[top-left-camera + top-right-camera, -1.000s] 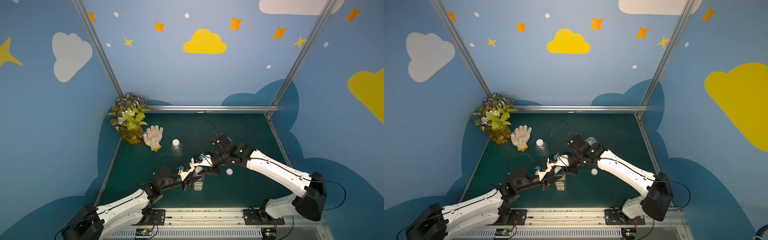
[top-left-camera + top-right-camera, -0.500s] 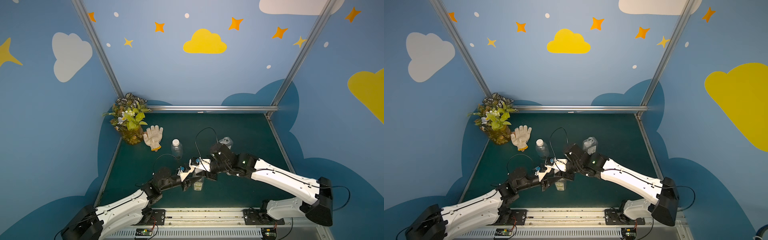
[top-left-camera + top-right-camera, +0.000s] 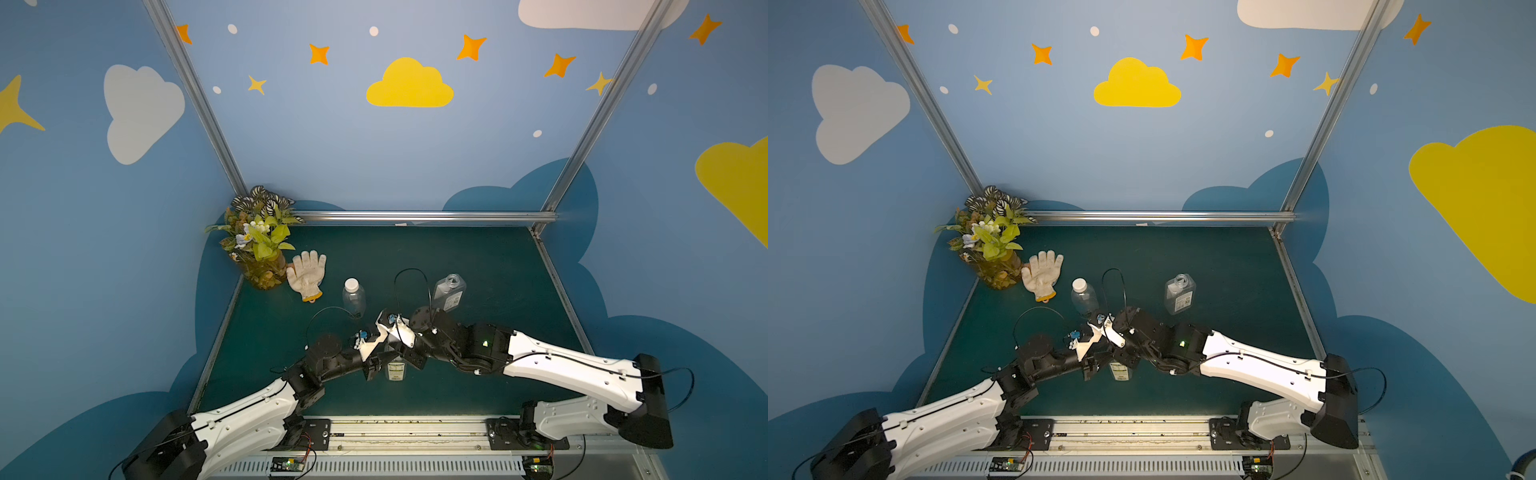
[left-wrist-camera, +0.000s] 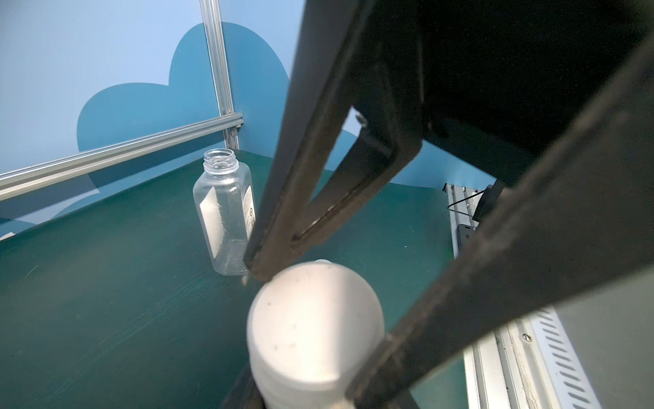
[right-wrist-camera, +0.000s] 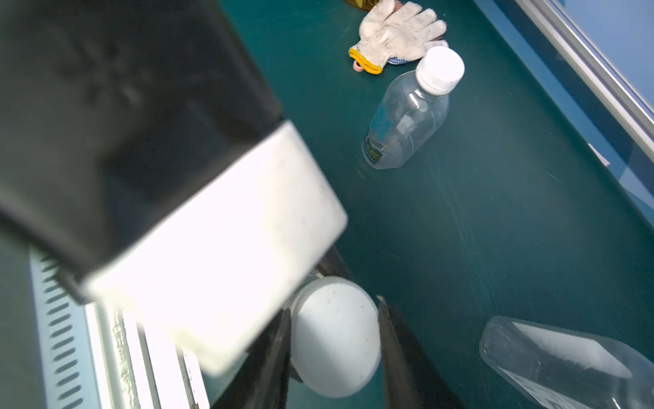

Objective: Screw on the bottle caps
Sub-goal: Screw the bottle cap onto the plastic bottle, then pick up the plastic bottle at the center of the board.

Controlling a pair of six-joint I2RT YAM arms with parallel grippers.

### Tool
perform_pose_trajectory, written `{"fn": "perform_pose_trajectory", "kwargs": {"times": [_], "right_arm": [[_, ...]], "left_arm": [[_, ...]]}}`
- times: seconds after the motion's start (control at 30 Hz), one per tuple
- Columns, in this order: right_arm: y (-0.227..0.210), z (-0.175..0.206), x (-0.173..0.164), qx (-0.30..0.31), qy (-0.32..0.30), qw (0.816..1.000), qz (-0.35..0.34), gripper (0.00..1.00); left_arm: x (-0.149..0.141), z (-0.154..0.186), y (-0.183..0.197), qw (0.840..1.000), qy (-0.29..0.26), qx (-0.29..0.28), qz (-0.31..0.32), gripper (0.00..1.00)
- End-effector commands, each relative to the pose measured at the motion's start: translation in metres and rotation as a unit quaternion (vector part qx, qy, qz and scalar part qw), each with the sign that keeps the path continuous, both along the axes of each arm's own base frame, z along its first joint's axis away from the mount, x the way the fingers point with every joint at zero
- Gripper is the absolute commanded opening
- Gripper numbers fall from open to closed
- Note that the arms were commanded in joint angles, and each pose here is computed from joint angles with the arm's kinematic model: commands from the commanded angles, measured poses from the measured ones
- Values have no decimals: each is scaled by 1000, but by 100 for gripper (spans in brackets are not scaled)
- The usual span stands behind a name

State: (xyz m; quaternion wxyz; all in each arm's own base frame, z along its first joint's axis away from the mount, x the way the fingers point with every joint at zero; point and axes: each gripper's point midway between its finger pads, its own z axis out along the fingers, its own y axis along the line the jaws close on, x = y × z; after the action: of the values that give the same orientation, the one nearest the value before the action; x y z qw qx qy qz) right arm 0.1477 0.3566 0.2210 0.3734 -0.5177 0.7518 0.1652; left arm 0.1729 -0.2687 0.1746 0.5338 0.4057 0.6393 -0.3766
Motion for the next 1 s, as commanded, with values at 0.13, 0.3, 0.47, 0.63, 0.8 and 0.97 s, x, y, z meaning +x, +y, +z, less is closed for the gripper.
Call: {"fn": "perform_pose_trajectory", "kwargs": {"times": [0.13, 0.3, 0.47, 0.63, 0.8, 0.97], "right_arm": [[-1, 0, 0, -8, 23, 999, -36, 29], [-14, 35, 0, 28, 1, 999, -33, 53], [-34, 48, 0, 75, -14, 996, -49, 69], [-40, 42, -1, 108, -17, 993, -54, 87], [-30, 30, 4, 99, -2, 994, -55, 94], [-20, 20, 13, 96, 16, 993, -68, 92]], "left_arm": [[-4, -2, -2, 1000, -8, 8, -11, 5], [-4, -3, -2, 1000, -6, 8, -12, 5], [-4, -4, -2, 1000, -5, 8, -11, 5], [-4, -4, -3, 1000, -6, 8, -13, 5], [-4, -4, -3, 1000, -6, 8, -13, 5], [-4, -4, -3, 1000, -5, 8, -13, 5]]}}
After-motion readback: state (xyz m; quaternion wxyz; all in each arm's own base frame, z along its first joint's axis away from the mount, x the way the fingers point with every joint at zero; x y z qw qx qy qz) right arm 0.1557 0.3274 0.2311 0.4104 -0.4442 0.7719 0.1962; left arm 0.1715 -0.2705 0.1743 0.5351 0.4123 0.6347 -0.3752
